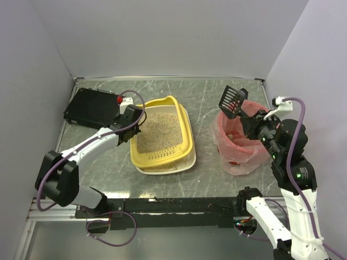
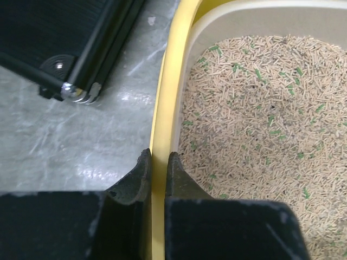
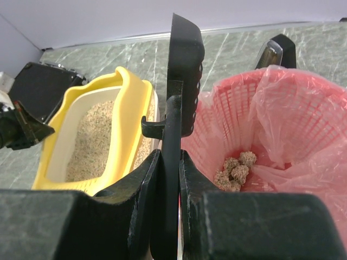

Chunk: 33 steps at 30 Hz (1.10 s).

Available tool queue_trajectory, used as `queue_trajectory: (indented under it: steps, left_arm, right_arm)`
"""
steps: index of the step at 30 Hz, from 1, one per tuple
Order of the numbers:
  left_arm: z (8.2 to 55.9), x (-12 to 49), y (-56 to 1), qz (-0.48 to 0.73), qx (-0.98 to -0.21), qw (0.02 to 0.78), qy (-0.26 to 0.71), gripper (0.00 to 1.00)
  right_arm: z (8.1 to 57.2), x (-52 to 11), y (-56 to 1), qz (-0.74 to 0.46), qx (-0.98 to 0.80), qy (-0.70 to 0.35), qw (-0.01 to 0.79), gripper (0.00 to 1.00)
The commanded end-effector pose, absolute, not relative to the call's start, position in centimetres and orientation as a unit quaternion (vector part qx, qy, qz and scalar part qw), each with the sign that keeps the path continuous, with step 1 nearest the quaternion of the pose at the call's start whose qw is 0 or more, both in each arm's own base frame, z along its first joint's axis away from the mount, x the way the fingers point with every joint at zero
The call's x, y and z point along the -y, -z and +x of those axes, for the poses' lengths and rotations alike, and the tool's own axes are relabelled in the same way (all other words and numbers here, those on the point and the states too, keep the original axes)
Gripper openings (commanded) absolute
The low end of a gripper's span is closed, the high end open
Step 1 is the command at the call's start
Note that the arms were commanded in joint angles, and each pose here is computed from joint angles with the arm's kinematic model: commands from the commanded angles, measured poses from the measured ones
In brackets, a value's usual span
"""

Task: Clean the litter box

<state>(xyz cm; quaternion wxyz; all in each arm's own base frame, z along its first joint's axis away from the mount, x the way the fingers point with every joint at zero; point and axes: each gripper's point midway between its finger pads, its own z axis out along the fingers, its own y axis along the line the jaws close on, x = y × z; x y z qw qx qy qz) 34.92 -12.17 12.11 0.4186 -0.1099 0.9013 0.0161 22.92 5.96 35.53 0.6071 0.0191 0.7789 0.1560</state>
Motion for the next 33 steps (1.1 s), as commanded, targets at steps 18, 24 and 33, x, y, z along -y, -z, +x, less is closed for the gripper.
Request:
queue_trajectory:
  steps: [18,24,33]
  left_arm:
    - [30.9,13.0,-13.7,-0.115,-0.873,0.465,-0.091,0.01]
    - [30.8,14.3,-13.2,-0.089,-0.869,0.471,-0.12,0.01]
    - [31.3,16.2,-15.2,-0.07,-0.866,0.483,-0.106,0.01]
  right_arm:
    - [23.6,-11.1,-37.1,-0.066,-0.732,-0.272,0.621,0.0]
    - [24.7,-12.8,-36.1,-0.081,-0.735,-0.299,0.604,0.0]
    - [25.3,-12.8,-35.6,-0.074,-0.737,-0.295,0.604,0.0]
